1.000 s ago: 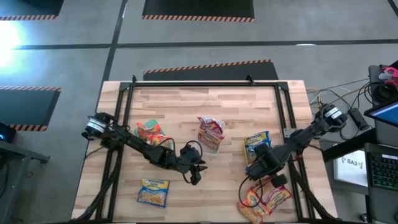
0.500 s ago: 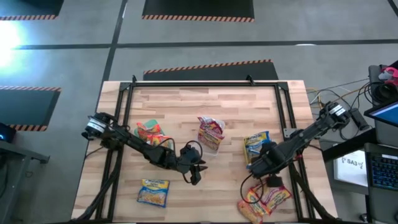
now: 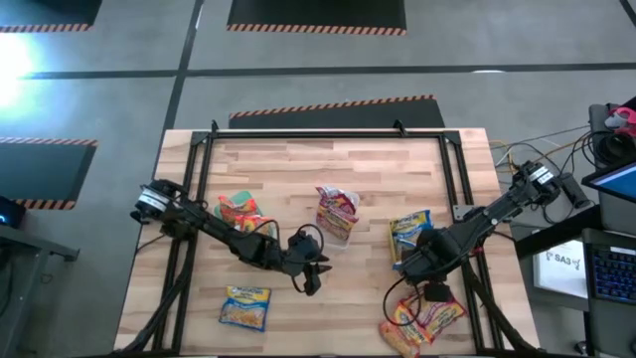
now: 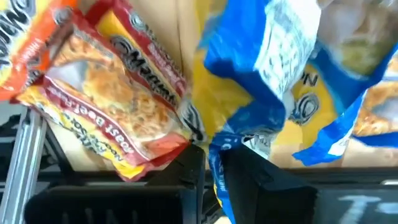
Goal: Sort Maruchan noodles
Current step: Put the blue noodle pack into the yellow bin
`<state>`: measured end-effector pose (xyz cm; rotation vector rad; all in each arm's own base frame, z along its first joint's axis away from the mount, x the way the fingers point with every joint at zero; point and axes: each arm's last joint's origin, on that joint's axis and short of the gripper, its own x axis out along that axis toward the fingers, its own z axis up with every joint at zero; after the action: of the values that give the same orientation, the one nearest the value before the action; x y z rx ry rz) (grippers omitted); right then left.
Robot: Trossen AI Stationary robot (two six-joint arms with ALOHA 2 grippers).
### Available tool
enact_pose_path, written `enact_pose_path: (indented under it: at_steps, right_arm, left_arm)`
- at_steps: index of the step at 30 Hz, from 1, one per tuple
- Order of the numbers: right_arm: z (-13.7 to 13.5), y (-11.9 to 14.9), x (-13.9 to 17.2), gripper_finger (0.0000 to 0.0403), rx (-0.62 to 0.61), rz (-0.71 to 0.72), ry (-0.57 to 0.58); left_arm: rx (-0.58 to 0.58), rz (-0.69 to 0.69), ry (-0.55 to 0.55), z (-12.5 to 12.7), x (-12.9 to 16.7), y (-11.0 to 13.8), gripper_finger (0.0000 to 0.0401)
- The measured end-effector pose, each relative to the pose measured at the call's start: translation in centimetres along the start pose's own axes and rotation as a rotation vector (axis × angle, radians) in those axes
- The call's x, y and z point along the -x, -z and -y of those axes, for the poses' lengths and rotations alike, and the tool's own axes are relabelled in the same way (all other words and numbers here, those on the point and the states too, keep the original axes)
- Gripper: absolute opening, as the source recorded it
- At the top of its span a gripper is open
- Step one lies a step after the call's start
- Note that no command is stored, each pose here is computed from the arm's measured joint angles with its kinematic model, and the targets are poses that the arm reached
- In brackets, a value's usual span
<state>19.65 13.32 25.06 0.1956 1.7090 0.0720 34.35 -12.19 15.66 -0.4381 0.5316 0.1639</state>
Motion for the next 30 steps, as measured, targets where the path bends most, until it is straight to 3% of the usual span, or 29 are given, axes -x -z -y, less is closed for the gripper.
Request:
enact_pose_path:
  at_steps: [9, 19, 25, 30]
  right_arm:
    - [0.0, -0.6, 1.2, 0.0047, -0.128, 0.055, -0.008]
    - [-0.2, -0.3, 3.9, 0.0083, -0.133, 0.085, 0.016]
    - [-0.8, -2.2, 5.2, 0.0086, -0.071, 0.432, 0.121]
    - [-1.7, -4.5, 6.3, 0.0085, -0.037, 0.776, 0.161]
  left_arm:
    - [-0.003, -0.006, -0.004, 0.0, 0.2, -0.1, 0.0107]
    - [-0.014, -0.062, 0.034, 0.2, 3.1, -1.9, 0.0107]
    - [0.108, -0.288, 0.091, 0.6, 5.6, -1.3, 0.0107]
    - [0.245, -0.462, 0.01, 1.1, 8.6, 0.2, 0.0107]
